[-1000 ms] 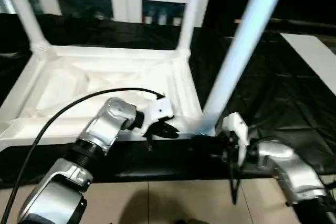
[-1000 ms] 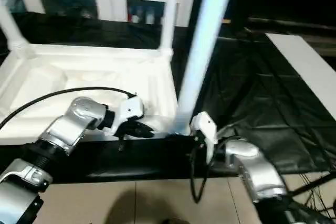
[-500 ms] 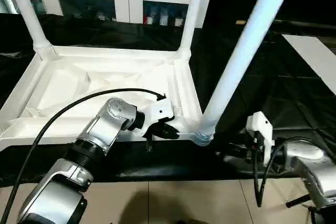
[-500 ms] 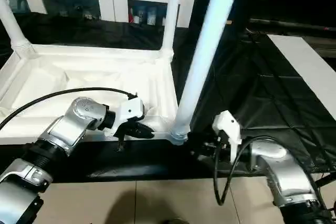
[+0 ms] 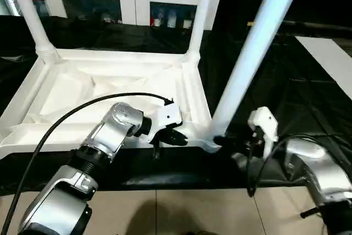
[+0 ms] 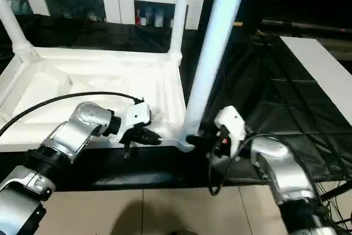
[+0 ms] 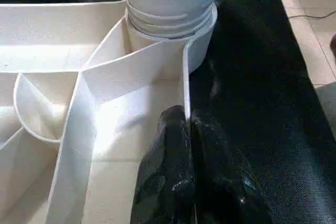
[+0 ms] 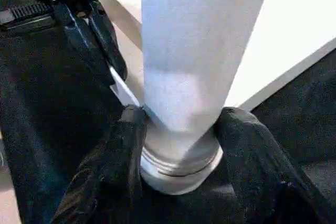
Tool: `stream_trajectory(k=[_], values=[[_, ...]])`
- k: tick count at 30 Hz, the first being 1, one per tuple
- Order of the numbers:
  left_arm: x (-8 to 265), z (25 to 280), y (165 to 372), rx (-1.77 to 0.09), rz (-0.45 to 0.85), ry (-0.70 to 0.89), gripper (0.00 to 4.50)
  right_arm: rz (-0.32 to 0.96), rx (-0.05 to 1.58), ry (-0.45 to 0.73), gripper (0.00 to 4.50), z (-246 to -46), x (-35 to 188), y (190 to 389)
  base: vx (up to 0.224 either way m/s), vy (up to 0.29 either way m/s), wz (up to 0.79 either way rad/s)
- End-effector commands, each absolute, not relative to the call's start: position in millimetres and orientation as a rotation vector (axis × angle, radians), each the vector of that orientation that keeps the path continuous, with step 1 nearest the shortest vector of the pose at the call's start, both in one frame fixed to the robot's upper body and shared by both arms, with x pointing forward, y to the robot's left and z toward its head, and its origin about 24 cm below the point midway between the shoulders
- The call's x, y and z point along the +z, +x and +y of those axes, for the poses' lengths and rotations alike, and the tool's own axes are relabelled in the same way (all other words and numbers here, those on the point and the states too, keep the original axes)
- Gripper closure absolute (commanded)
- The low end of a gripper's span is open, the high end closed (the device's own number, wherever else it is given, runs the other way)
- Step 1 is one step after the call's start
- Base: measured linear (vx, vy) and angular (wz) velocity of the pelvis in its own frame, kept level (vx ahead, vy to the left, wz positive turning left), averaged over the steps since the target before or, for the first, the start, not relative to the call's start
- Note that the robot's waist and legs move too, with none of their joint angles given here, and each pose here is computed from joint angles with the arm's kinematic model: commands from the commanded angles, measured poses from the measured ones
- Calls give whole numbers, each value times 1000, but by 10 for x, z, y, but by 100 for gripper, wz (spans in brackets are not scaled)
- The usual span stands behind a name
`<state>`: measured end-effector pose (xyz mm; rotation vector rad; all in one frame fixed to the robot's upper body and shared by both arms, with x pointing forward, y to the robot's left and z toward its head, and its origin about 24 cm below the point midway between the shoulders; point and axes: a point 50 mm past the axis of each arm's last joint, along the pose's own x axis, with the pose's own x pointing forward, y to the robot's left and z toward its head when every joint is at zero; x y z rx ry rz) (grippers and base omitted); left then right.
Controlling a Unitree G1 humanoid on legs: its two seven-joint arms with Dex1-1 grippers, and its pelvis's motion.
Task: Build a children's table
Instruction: Rotate leg to tighten
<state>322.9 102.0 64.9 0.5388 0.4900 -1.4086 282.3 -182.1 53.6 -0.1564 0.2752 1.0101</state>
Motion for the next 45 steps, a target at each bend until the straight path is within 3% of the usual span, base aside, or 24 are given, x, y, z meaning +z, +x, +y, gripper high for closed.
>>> stream_trajectory(k=[1,8,12,26,27,30,37,45], values=[[499,1002,3161,-1437,576,564,450,286,996,-165,221,-1782,501,2877,0,0,0],[495,1036,3167,-1427,580,564,450,290,1007,-161,221,-1737,457,2921,0,0,0],[494,1039,3167,-1423,581,563,450,295,1014,-159,258,-1731,440,2928,0,0,0],[497,1036,3170,-1426,582,567,450,284,1006,-128,320,-1712,417,2949,0,0,0],[497,1036,3169,-1427,582,567,450,282,1000,-127,277,-1713,417,2954,0,0,0],[495,1035,3163,-1429,584,566,450,278,985,-102,281,-1735,427,2973,0,0,0],[489,1034,3158,-1429,586,566,450,281,1006,-93,203,-1715,431,2973,0,0,0],[485,1045,3158,-1425,587,566,450,293,995,-148,159,-1638,366,3008,0,0,0]])
